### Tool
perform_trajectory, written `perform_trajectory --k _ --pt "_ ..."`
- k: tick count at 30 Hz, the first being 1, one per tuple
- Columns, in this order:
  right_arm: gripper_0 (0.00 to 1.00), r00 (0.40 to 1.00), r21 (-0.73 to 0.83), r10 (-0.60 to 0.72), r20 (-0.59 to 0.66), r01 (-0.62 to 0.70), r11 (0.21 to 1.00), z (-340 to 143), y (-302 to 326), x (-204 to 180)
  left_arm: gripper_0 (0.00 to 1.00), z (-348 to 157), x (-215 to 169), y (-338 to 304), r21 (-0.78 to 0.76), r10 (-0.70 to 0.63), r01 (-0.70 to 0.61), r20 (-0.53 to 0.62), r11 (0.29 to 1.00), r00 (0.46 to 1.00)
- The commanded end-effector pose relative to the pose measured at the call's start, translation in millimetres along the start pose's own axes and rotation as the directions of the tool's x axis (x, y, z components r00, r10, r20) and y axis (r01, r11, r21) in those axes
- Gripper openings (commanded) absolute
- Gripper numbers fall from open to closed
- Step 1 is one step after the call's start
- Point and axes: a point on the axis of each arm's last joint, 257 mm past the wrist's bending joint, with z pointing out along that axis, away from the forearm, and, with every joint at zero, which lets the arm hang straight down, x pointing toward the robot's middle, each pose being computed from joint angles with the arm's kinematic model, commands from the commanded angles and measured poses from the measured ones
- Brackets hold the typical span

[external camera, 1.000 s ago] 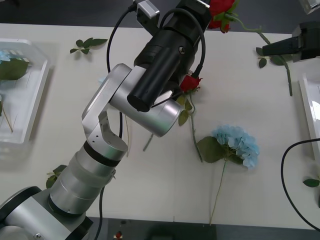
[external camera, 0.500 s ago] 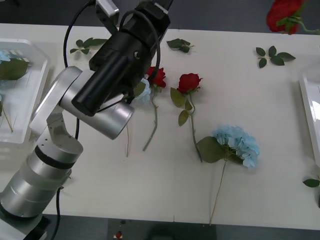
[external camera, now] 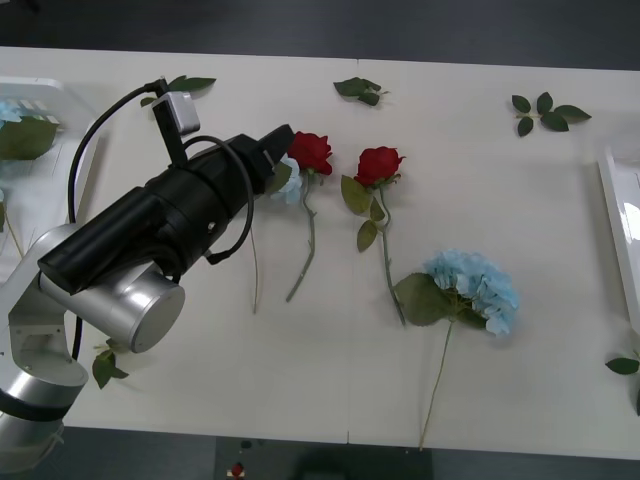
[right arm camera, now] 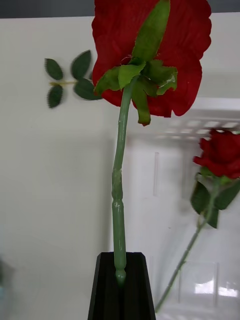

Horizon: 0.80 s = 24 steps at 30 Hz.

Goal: Put the red flowers into the right box and the blue flowers into the left box

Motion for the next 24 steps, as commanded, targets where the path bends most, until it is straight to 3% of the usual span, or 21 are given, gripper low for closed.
perform_trajectory --k 1,11,17,24 --pt "0.0 0.999 0.133 0.032 0.036 -0.036 0.991 -20 -41 -4 1.0 -13 -4 21 -0.05 0.184 -0.187 -0.055 0.981 0.981" --pt "0.0 0.992 0.319 0.077 0.099 -0.105 0.942 -12 -117 41 1.0 -40 14 96 -0.158 0.355 -0.423 -0.334 0.892 0.873" --pt "0.0 0.991 0.372 0.08 0.111 -0.116 0.921 -8 -139 66 1.0 -49 37 109 -0.185 0.338 -0.464 -0.468 0.866 0.817" --pt "0.0 0.984 0.364 0.116 0.131 -0.157 0.918 22 -145 87 1.0 -36 60 104 -0.276 0.258 -0.436 -0.501 0.857 0.826"
